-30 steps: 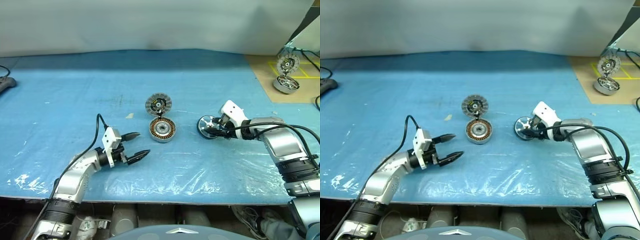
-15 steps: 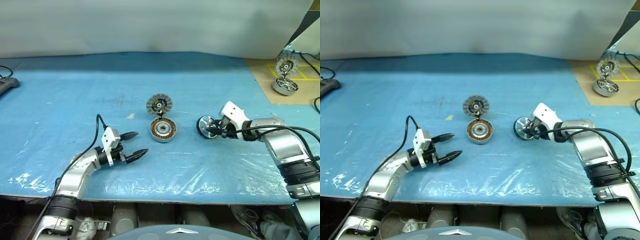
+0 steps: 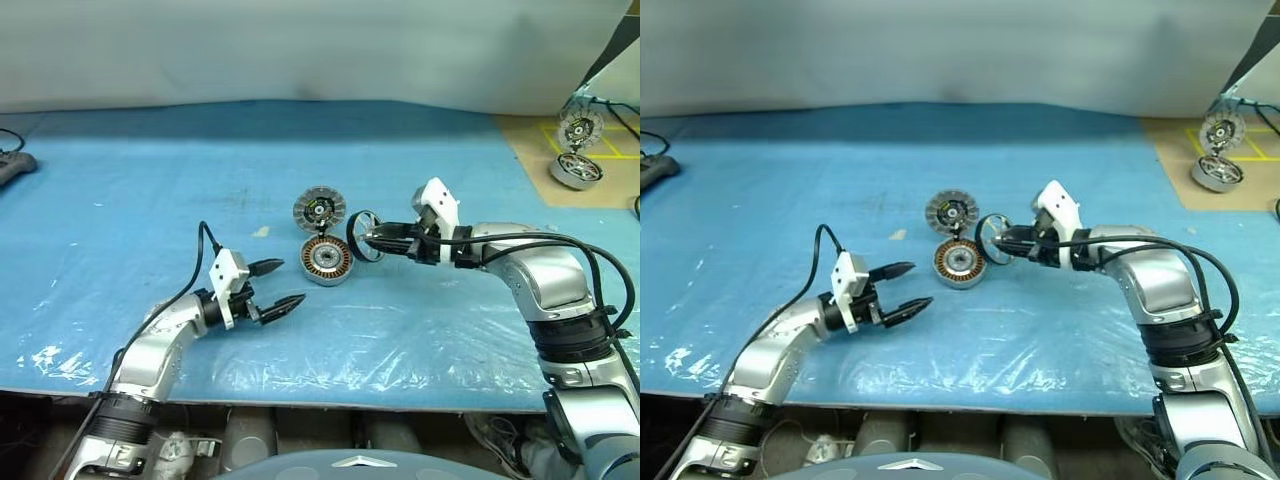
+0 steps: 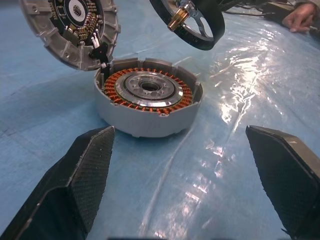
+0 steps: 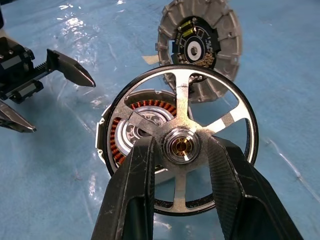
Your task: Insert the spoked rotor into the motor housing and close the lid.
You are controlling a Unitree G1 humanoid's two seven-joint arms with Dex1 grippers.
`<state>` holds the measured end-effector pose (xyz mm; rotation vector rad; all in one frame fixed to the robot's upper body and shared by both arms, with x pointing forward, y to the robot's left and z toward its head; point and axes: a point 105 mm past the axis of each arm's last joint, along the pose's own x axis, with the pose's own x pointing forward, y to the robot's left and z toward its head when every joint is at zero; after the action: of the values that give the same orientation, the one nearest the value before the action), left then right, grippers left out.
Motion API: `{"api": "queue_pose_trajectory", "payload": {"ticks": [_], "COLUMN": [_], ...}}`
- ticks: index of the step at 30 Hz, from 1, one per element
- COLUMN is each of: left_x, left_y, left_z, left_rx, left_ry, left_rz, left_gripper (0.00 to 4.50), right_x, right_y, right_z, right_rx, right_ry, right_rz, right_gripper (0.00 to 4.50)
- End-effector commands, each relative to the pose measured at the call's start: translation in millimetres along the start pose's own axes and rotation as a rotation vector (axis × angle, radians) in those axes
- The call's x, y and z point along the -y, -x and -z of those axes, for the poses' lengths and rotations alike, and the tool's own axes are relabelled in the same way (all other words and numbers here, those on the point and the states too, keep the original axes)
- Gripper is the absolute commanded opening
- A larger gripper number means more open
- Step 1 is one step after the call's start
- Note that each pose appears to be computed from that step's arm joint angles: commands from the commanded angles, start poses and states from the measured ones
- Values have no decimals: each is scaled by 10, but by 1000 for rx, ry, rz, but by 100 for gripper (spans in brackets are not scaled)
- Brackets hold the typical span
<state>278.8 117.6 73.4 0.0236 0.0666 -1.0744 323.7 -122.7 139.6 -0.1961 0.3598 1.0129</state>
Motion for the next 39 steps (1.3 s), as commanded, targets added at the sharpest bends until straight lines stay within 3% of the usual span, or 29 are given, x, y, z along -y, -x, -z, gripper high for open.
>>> {"api": "queue_pose_trajectory", "payload": {"ticks": [1, 10, 20, 33, 39], "left_x": [-105, -44, 253, 65, 117], "left_y": [113, -18, -306, -136, -196], "left_z": [28, -6, -565, -326, -380], "left_rx": [17, 41, 73, 31, 46], "left_ry": [-8, -19, -38, -12, -20], "left_rz": [-16, -4, 4, -14, -10], "left_gripper": [450, 450, 450, 450, 450], "right_x": [-78, -99, -190, -115, -137], "right_y": [-13, -193, -282, -298, -313], "right_z": [-190, -223, -147, -83, -116], "right_rx": [52, 45, 11, -7, 6], "right_ry": [38, 87, 105, 98, 96], "right_rz": [-28, -47, -99, -70, -77], "right_gripper": [121, 121, 121, 121, 121]}}
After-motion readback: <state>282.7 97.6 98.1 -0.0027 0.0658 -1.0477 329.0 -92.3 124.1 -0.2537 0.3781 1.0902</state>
